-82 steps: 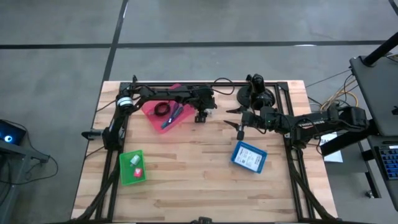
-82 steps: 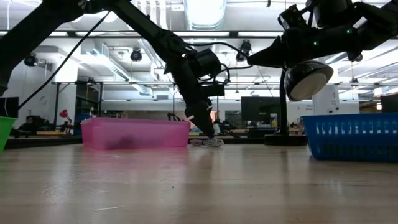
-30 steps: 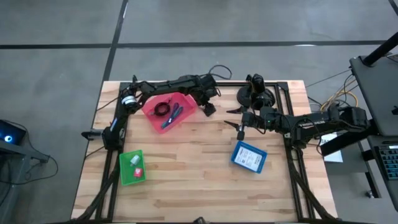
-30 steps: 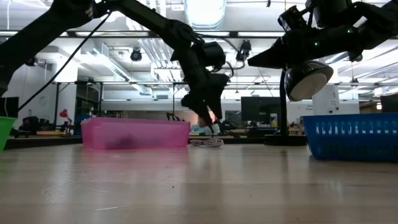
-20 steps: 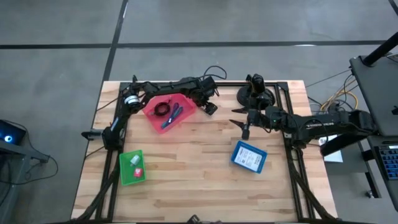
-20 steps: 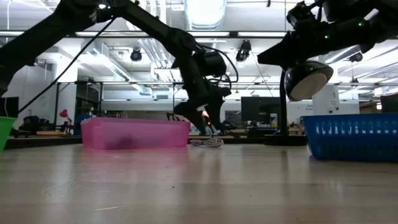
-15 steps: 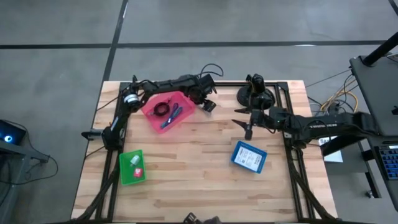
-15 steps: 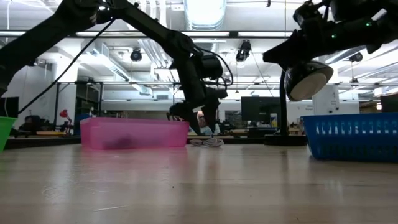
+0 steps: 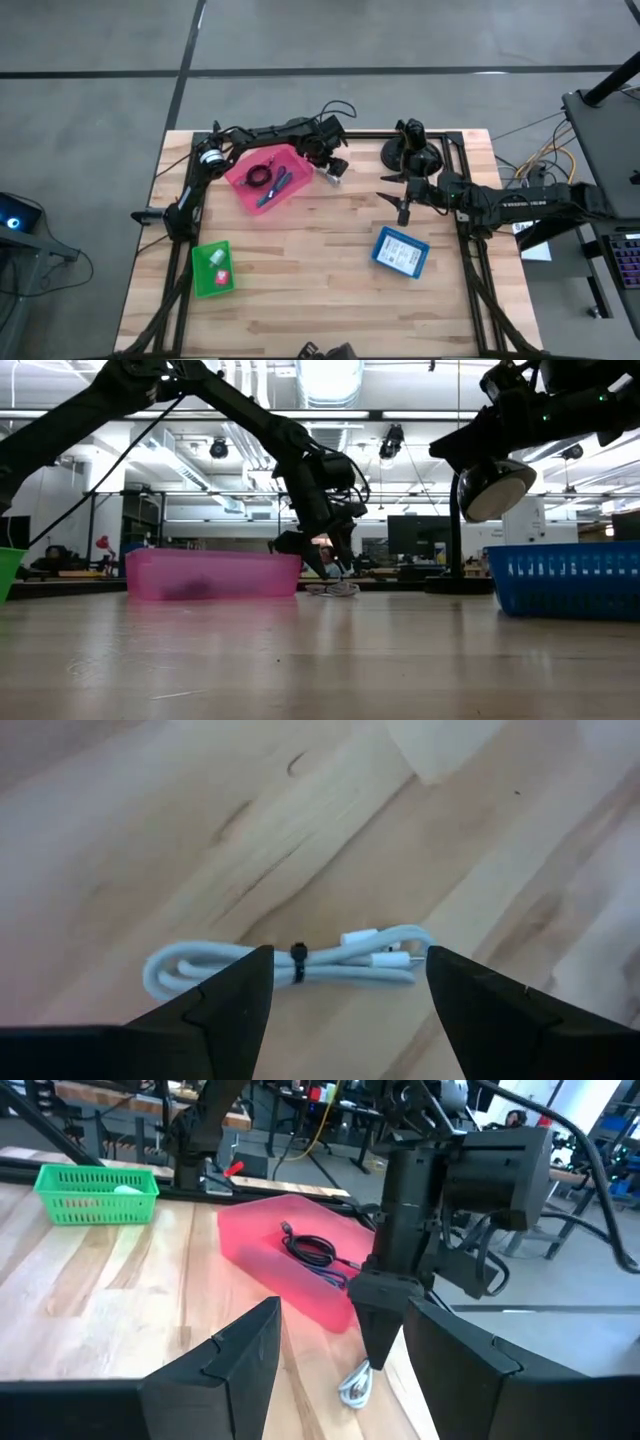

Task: Pick and place items into bin
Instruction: Put the white charger cable into the red bin

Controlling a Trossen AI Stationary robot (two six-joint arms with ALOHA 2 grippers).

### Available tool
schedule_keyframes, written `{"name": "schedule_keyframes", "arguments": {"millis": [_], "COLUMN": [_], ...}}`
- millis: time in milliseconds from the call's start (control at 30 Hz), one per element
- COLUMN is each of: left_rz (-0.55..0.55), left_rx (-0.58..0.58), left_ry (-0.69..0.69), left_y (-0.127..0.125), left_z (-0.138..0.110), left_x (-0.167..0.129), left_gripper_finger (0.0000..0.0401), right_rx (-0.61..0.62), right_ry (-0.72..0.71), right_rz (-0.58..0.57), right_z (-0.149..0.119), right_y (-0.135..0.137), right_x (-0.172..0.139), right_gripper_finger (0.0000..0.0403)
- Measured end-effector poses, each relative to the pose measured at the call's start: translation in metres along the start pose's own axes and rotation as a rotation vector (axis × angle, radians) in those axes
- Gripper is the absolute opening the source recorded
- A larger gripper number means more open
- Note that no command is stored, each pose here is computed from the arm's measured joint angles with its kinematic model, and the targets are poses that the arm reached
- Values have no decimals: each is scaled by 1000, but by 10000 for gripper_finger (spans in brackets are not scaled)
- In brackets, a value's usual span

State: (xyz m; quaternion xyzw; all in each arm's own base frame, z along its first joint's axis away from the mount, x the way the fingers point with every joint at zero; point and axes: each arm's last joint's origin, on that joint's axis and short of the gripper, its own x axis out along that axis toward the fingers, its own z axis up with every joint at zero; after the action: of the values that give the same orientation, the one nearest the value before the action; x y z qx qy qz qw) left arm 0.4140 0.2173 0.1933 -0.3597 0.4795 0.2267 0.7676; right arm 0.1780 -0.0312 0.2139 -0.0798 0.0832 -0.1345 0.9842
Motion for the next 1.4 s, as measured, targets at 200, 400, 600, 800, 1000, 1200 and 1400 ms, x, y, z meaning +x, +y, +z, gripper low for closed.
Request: {"name": "schedule_keyframes", "arguments": {"millis": [200,400,600,800,1000,1200,1400], "left_rz": [-43,-57,5,43,163,146,142], "left_rx": [152,328,541,635,778,895,918], "left_ry": [40,204,128,141,199,130,205], "left_y": [-1,-3,-16,-13,-13,-24,-22], "left_z": [-2,-14,-5,-3,-3,12,6], "left_x": [-1,-14,-28,-23,9,0,0], "left_gripper_finger": [246,246,246,246,246,246,246], "right_rx": [-17,-25,-30,-33,-33,-33,-45], "right_ry": [11,10,10,10,13,15,37], "right_rz": [2,1,1,1,1,2,6], "right_z": [-1,-1,-1,-1,-1,-1,-4], "right_y": [0,0,0,0,0,0,0], "right_x": [0,0,0,0,0,0,0], "right_gripper_finger": [199,199,199,199,199,199,199]}}
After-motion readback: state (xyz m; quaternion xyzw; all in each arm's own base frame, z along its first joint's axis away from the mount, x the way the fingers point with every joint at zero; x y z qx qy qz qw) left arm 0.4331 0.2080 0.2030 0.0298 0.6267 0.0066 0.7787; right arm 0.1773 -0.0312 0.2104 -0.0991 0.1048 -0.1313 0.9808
